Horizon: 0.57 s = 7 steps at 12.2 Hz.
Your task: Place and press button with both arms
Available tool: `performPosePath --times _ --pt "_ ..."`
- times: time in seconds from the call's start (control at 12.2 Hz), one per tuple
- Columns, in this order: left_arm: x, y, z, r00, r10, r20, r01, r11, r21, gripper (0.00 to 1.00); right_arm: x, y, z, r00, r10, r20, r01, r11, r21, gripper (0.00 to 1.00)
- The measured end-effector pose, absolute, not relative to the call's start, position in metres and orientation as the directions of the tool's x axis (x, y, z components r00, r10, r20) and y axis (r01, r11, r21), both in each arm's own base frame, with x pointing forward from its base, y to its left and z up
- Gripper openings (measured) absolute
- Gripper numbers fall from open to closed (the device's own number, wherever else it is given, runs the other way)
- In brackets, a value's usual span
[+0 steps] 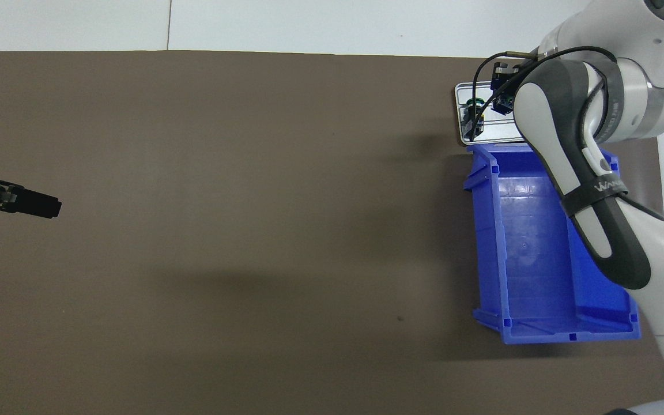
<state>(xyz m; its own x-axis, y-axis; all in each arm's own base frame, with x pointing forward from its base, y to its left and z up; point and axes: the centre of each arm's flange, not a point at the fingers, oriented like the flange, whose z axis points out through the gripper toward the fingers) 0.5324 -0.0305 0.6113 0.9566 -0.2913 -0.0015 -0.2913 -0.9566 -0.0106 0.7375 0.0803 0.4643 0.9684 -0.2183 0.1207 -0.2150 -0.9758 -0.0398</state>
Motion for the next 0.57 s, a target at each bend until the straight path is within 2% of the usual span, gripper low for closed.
performPosePath --times 0.25,0.41,0.57 --pt "0.532 -0.03 0.611 0.957 -0.291 -0.002 -0.291 -0.957 -0.011 1.0 0.718 0.153 0.478 0.926 -0.343 0.161 -0.352 -0.935 0.033 0.39" --pt "0.532 -0.03 0.611 0.957 -0.291 -0.002 -0.291 -0.957 -0.011 1.0 0.707 0.196 0.476 0.873 -0.46 0.163 -0.467 -0.884 0.007 0.39" --pt "0.532 -0.03 0.611 0.957 -0.291 -0.002 -0.291 -0.957 -0.011 1.0 0.692 0.243 0.475 0.774 -0.618 0.135 -0.618 -0.785 -0.046 0.39"
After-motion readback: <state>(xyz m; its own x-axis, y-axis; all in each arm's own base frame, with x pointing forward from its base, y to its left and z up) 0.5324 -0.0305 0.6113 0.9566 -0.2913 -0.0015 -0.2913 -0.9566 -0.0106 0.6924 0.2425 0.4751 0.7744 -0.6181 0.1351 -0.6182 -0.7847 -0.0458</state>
